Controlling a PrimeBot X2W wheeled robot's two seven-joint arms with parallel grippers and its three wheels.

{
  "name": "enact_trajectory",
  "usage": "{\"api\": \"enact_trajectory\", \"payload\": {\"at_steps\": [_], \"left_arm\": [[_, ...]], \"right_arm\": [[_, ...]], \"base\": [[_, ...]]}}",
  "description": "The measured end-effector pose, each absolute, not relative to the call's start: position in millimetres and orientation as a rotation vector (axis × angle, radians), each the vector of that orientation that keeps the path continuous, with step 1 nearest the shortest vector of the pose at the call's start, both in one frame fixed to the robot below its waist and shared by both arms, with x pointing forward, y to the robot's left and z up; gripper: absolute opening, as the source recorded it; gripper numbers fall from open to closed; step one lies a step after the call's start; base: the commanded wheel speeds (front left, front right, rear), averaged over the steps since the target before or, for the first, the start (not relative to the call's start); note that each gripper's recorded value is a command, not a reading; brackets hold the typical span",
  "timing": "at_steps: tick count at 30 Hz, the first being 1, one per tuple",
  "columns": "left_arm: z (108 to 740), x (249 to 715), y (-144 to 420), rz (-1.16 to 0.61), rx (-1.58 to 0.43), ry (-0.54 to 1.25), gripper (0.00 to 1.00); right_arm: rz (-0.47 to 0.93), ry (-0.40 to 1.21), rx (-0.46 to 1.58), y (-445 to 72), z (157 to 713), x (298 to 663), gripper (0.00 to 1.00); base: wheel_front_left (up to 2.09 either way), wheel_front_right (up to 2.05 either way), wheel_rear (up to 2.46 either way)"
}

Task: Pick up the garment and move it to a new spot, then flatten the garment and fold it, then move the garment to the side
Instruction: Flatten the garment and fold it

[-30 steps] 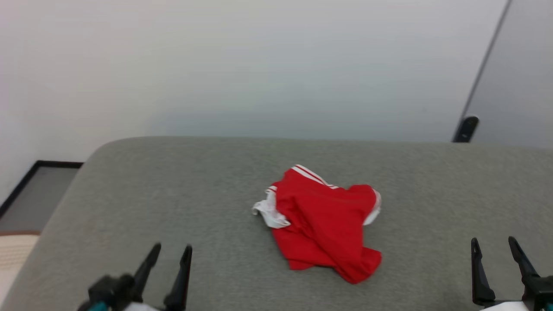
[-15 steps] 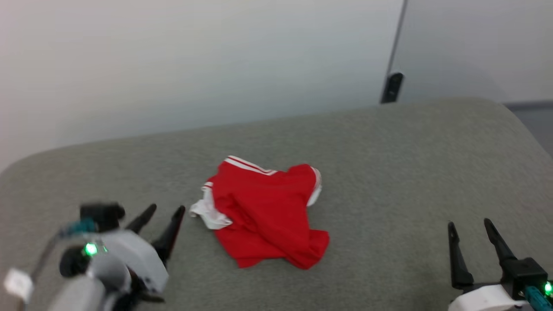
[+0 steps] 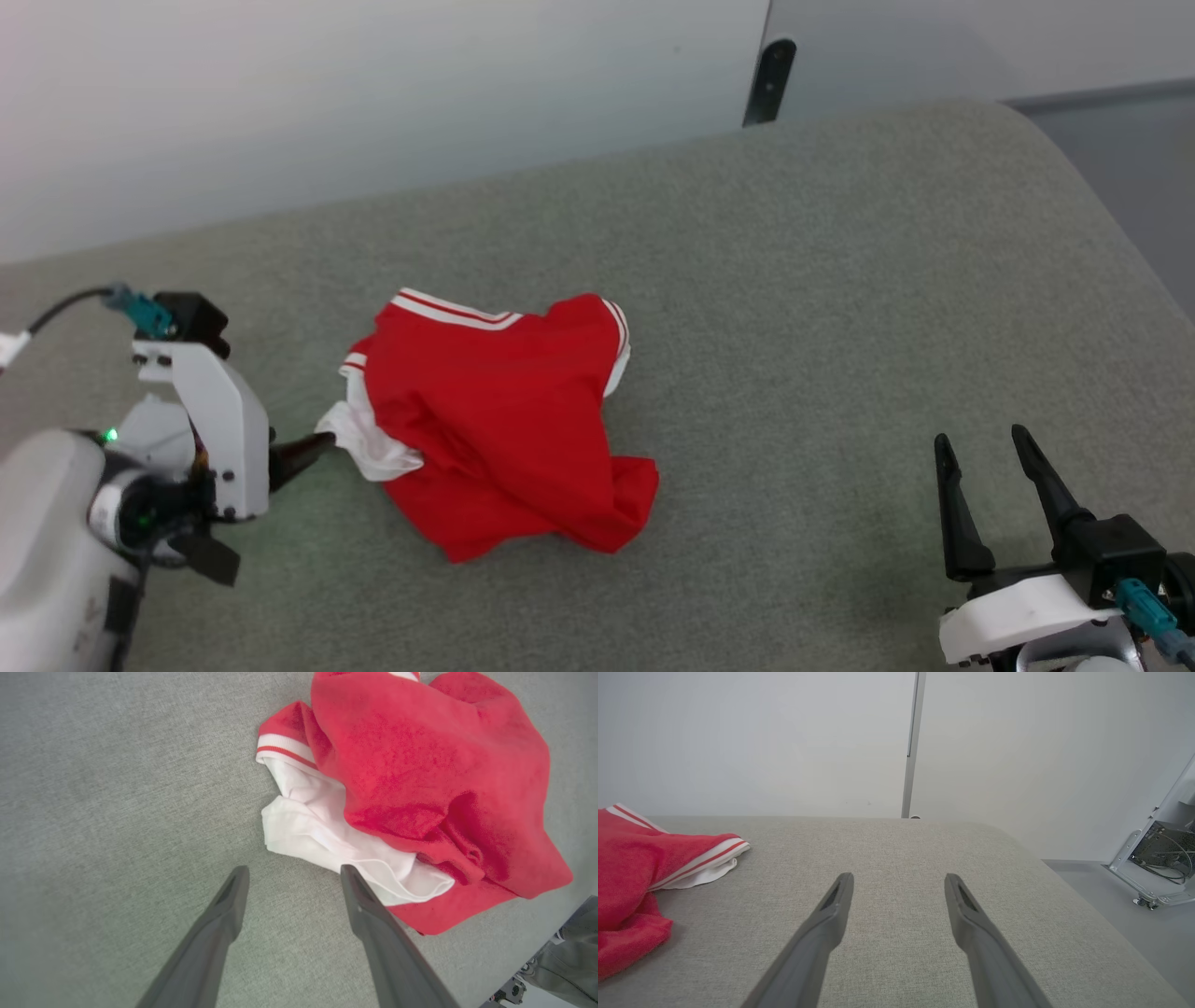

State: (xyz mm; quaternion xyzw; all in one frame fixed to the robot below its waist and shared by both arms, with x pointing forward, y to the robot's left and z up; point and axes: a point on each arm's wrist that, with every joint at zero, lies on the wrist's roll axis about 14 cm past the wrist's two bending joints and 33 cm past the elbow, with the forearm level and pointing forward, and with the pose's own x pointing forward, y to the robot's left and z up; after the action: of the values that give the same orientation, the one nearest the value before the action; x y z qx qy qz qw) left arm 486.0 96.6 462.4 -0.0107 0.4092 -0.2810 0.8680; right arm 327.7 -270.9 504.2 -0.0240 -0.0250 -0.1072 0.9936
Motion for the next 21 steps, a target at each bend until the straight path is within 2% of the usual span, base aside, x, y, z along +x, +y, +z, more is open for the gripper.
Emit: {"api": "enact_trajectory", "payload": {"at_steps": [7,18,19,20,21], "left_arm": [[439,501,89,-0.573,0.008,1.005,1.0],[409,490,84,-0.545,0.118,1.228,1.0],[409,489,82,-0.547,0.122,1.234,0.82],[409,490,80,-0.549,0.122,1.236,0.49],[409,490,79,-0.551,0.122,1.238,0.38]], "right_arm": [[-0.233,-0.008,-0.044,-276,492,330,1.0],[-0.224,0.011,-0.047,-275,487,338,1.0],[-0.223,0.014,-0.045,-275,486,338,1.0],[-0.222,0.015,-0.043,-274,485,339,1.0],[-0.219,0.016,-0.041,-273,485,340,1.0]], "base": [[0.0,0.0,0.0],[0.0,0.0,0.0],[0.0,0.0,0.0],[0.0,0.0,0.0],[0.0,0.0,0.0]]}}
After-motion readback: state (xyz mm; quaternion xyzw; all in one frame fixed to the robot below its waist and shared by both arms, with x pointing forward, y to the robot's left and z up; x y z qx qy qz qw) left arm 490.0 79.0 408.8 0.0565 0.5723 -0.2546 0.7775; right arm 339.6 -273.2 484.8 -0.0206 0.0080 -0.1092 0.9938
